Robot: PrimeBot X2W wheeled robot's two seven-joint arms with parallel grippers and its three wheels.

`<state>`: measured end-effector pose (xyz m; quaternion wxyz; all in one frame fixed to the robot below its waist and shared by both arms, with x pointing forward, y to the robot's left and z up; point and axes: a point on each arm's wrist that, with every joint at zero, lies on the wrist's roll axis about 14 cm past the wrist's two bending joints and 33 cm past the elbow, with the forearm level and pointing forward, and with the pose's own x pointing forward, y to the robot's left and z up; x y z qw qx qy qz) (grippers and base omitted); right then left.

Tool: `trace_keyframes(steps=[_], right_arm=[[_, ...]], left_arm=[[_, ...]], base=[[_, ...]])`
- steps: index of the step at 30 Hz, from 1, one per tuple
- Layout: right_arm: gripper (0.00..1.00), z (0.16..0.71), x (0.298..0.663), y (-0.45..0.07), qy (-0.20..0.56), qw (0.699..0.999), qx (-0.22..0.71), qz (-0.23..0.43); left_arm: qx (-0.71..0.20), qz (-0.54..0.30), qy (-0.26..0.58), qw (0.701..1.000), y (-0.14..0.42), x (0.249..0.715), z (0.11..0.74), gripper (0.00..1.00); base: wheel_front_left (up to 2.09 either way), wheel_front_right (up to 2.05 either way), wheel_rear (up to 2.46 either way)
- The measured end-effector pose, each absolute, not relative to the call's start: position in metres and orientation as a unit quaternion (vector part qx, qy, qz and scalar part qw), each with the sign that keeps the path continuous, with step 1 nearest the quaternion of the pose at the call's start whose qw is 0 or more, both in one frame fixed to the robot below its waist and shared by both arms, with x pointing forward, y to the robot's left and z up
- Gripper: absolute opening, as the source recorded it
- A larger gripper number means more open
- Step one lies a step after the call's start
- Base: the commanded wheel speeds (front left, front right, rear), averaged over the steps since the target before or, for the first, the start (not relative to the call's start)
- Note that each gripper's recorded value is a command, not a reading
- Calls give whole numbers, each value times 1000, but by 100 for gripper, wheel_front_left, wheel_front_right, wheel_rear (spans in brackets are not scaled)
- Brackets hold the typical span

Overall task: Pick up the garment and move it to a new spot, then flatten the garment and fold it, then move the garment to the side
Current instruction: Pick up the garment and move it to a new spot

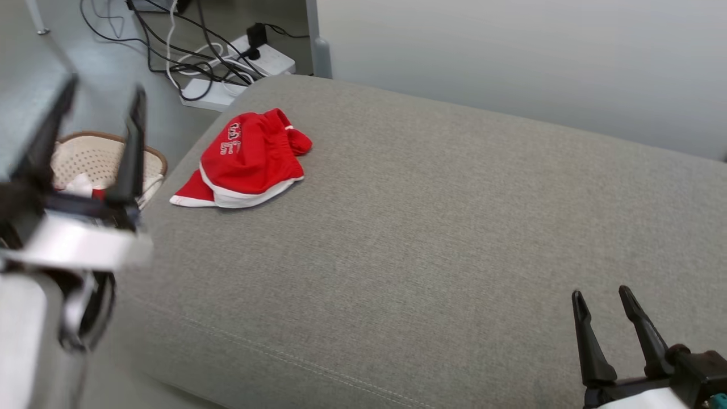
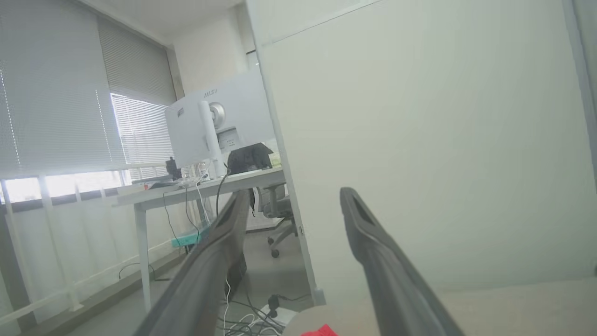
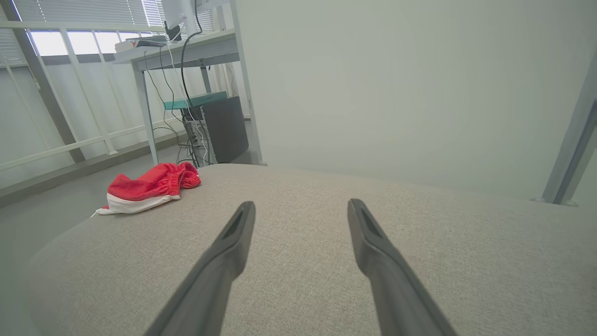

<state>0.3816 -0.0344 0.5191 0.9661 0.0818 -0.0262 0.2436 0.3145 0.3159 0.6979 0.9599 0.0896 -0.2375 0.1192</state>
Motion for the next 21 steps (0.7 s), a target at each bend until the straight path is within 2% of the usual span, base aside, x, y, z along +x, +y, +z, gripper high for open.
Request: trace_keyframes(steps=[3, 6, 12, 16, 17, 21], right_arm=[[100, 523, 386, -39, -36, 968, 81, 236], [100, 522, 389, -47, -34, 971, 77, 224], [100, 513, 396, -70, -25, 979, 68, 190], [100, 498, 404, -82, -6, 983, 67, 171], [100, 498, 404, -82, -6, 983, 67, 171], [100, 486, 416, -97, 8, 986, 61, 154]], left_arm=[[97, 96, -253, 958, 317, 346, 734, 100], [80, 94, -196, 973, 334, 387, 726, 100], [7, 118, 0, 993, 368, 454, 629, 100], [-28, 134, 132, 982, 377, 474, 551, 100], [-28, 134, 132, 982, 377, 474, 551, 100], [-64, 143, 225, 962, 375, 484, 485, 100]], base=[[0, 0, 0], [0, 0, 0], [0, 0, 0], [0, 0, 0], [0, 0, 0], [0, 0, 0]])
